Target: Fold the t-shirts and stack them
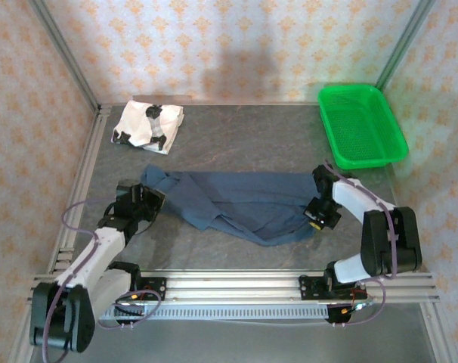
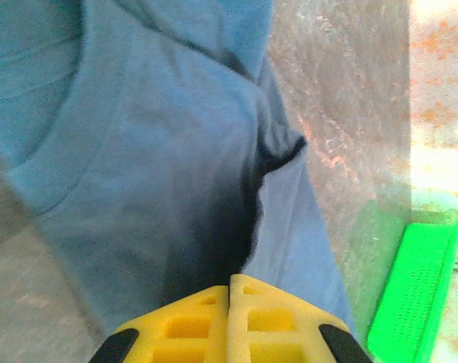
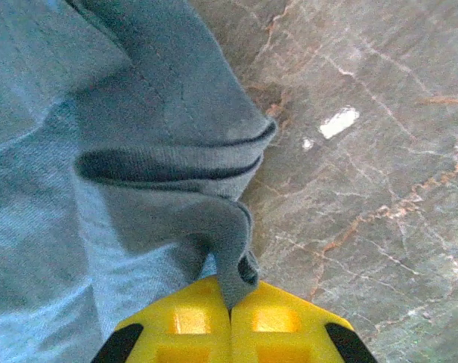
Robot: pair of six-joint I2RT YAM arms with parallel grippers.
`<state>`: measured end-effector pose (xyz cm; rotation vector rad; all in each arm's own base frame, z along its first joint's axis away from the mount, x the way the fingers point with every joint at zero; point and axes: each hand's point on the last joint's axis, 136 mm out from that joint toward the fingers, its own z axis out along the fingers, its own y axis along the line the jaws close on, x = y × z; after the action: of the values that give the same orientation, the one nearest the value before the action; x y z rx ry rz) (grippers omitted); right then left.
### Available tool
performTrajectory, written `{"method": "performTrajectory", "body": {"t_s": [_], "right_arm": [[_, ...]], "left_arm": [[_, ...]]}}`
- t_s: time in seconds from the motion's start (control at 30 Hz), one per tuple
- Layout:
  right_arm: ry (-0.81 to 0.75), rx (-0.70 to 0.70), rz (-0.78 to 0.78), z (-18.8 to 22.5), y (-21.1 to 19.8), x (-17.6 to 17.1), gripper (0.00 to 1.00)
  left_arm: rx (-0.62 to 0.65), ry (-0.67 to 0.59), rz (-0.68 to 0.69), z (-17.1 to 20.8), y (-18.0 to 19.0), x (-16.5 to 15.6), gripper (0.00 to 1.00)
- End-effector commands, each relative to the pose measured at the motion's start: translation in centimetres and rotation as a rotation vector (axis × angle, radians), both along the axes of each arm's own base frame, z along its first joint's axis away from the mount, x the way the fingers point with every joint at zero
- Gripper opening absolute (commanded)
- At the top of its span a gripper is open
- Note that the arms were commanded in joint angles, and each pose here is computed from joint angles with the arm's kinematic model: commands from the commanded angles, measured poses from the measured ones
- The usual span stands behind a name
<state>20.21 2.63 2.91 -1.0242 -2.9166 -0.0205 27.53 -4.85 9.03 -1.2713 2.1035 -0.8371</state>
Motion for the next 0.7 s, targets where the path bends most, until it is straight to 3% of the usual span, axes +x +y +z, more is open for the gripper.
{"method": "performTrajectory", "body": {"t_s": [0.0, 0.27, 0.67], "right_arm": [[-0.002, -0.055, -0.010, 1.7, -1.2, -0.7, 0.00], [0.007, -0.085, -0.017, 3.4, -2.3, -2.4, 0.00], [0.012, -0.102, -0.014, 4.6, -2.8, -4.2, 0.00]], "left_arm": [[0.079, 0.144, 0.021, -0.4, 1.5, -4.2, 0.00], [0.021, 0.228, 0.081, 1.0, 1.7, -10.8, 0.00], [0.082, 0.384, 0.144, 5.0, 3.3, -17.9, 0.00]]}}
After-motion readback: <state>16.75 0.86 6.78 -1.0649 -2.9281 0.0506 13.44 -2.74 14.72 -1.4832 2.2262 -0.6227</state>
